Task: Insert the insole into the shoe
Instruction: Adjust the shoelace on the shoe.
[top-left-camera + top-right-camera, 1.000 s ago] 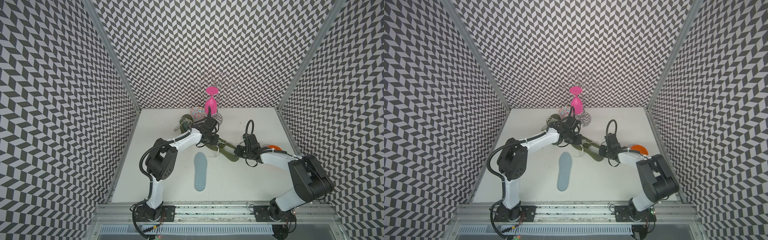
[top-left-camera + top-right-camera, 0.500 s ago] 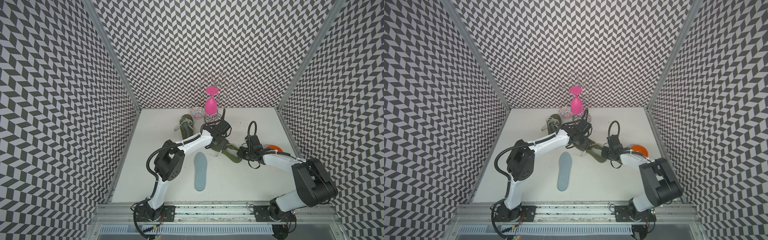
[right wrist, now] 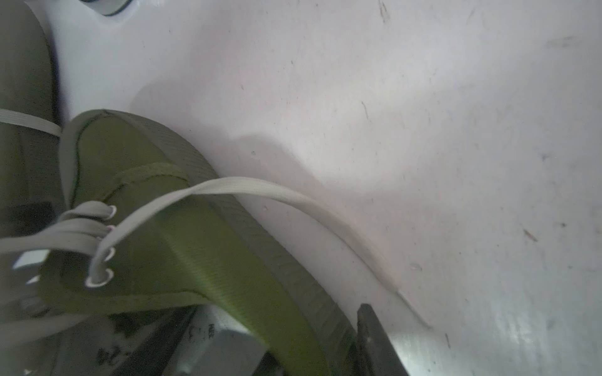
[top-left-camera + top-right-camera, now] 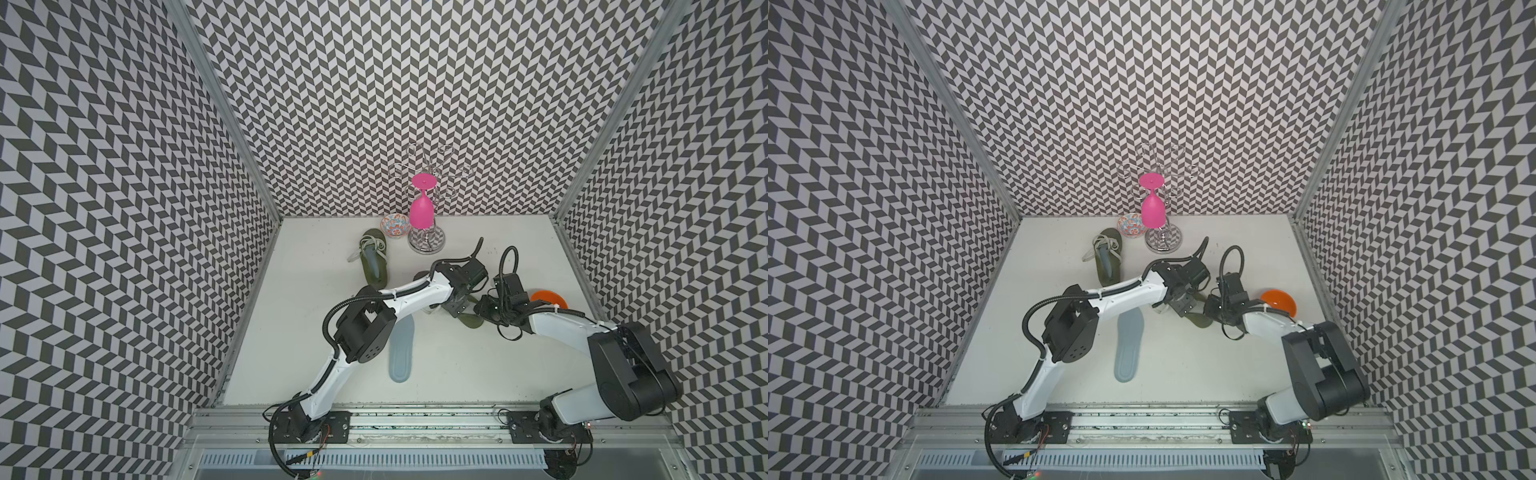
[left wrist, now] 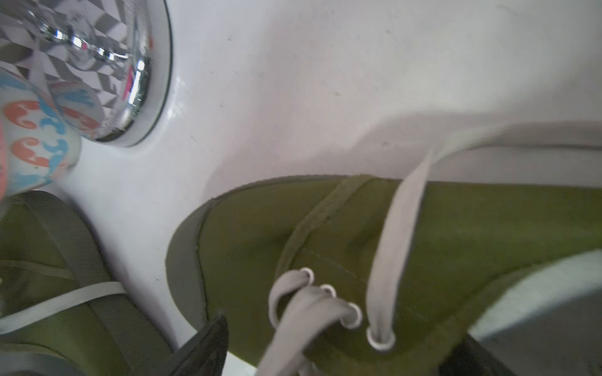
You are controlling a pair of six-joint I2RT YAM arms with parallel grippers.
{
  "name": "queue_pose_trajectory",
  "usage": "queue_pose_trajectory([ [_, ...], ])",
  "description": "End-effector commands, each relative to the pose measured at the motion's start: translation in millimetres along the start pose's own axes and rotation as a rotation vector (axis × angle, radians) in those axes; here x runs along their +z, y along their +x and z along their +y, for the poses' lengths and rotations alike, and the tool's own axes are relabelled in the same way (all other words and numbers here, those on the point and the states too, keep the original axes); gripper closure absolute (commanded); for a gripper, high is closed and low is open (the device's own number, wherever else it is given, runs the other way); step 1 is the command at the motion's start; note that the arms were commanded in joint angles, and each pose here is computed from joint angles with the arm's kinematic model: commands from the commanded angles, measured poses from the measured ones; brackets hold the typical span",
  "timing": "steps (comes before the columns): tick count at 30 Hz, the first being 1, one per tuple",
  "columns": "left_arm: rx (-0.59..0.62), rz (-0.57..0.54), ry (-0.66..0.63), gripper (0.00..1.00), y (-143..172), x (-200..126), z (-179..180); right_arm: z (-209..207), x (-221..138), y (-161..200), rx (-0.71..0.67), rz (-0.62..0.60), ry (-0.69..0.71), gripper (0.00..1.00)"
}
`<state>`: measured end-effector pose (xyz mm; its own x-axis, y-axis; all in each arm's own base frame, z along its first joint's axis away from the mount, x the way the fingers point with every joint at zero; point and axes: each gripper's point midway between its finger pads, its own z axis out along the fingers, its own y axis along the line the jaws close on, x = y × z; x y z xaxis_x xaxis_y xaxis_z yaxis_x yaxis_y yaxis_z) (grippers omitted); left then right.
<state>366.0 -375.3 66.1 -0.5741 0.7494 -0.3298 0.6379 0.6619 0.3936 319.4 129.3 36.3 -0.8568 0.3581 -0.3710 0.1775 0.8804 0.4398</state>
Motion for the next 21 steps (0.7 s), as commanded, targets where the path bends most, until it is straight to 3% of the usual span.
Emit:
queue_pose_trajectory([
  [1, 0.026, 0.024, -0.134, 0.09, 0, 12, 24, 19, -8, -18, -0.005, -0.063, -0.075, 0.7],
  [7, -0.007, 0.037, -0.03, 0.32, -4, 28, 24, 16, -7, -14, -0.015, -0.049, -0.064, 0.71],
  [11, -0.094, -0.023, 0.152, 0.47, -20, 4, 23, 16, -7, -14, -0.017, -0.047, -0.06, 0.71],
  [15, -0.179, -0.104, 0.253, 0.49, -37, -23, 33, 16, -6, -10, -0.005, -0.037, -0.069, 0.7],
  [21, -0.194, -0.083, 0.234, 0.54, -30, -18, 42, 13, -2, -7, 0.006, -0.027, -0.06, 0.66],
])
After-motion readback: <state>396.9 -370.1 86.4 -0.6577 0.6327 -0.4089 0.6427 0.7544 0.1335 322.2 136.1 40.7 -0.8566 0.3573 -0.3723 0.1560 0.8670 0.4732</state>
